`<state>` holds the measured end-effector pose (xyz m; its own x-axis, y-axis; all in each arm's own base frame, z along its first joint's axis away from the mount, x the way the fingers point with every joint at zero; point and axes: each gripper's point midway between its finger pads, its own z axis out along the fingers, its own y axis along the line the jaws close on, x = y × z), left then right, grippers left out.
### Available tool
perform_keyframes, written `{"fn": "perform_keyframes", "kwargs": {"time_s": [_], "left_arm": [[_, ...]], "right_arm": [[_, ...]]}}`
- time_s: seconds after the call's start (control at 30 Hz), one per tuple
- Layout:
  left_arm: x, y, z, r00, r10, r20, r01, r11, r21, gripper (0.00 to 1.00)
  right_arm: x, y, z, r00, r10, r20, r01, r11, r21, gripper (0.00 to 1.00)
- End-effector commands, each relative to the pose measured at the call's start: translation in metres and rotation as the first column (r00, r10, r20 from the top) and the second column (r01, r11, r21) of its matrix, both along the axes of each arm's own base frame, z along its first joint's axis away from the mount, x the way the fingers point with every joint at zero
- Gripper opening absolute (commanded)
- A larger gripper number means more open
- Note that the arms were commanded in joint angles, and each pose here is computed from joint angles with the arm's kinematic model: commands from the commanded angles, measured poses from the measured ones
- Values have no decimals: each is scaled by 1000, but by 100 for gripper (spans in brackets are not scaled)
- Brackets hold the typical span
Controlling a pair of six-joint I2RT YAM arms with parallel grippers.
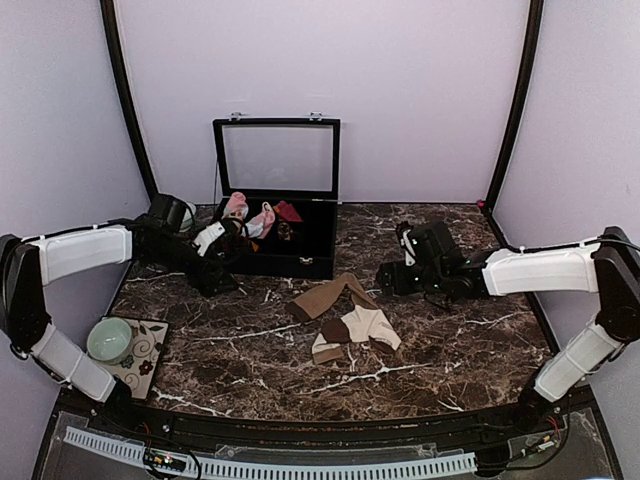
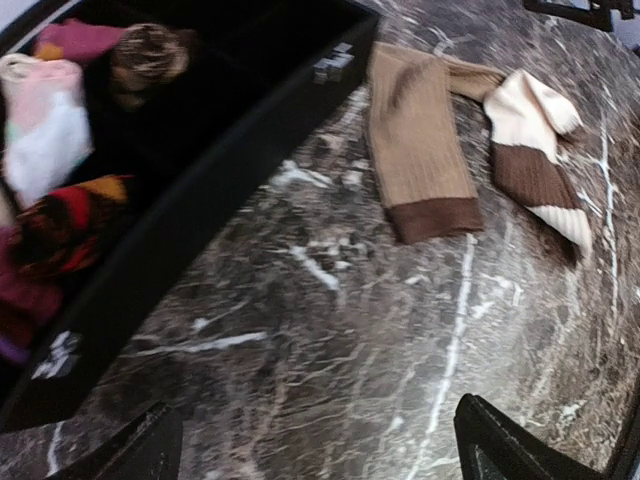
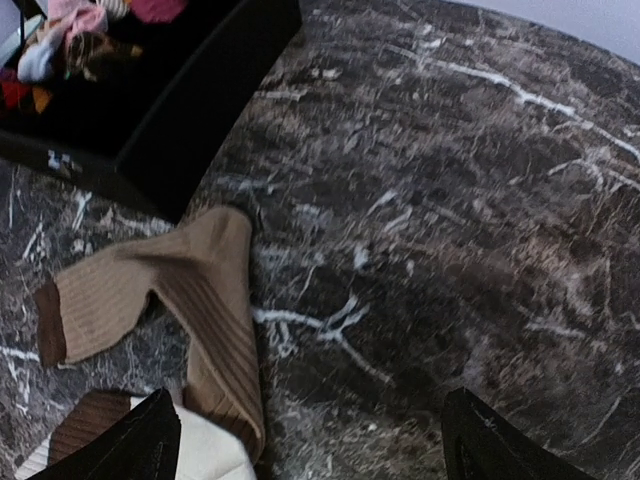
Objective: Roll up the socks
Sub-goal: Adjust the sock at the center of the board.
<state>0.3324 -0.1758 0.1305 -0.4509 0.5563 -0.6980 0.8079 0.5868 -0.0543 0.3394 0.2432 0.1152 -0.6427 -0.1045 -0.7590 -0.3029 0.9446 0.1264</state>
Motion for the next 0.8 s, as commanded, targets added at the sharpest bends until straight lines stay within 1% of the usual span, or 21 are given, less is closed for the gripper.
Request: {"fn": "perform_keyframes", "kwargs": {"time_s": [0.0, 0.1, 0.2, 0.27, 0.37, 0.43, 0.6, 0.77], "left_arm": [[-38, -35, -13, 977, -175, -124, 180, 983, 29, 98], [-51, -60, -13, 960, -245, -138, 247, 969, -4, 97], [-65, -85, -18, 940, -299, -163, 300, 954, -19, 98], [-71, -100, -21, 930, -315, -190, 315, 949, -31, 97], [-76, -121, -23, 917, -314, -244, 303, 949, -84, 94], [-82, -135, -27, 912, -320, -257, 305, 947, -98, 91], [-95, -158, -42, 900, -348, -261, 335, 937, -95, 90], [-101, -182, -54, 885, -360, -295, 350, 933, -87, 90]], "right_arm": [[-34, 11, -23, 997, -38, -69, 32, 996, -80, 91], [-67, 13, -36, 997, -45, -67, 34, 986, -163, 91], [-102, 12, -44, 998, -56, -39, 46, 972, -229, 91], [-118, 12, -48, 999, -48, -22, 41, 967, -252, 89], [-134, 16, -51, 1000, -25, -17, 19, 966, -260, 85], [-138, 18, -54, 999, -13, -31, 5, 967, -255, 82], [-134, 21, -57, 999, 10, -37, -20, 962, -273, 76], [-126, 21, -62, 998, 29, -63, -43, 967, -250, 65]]}}
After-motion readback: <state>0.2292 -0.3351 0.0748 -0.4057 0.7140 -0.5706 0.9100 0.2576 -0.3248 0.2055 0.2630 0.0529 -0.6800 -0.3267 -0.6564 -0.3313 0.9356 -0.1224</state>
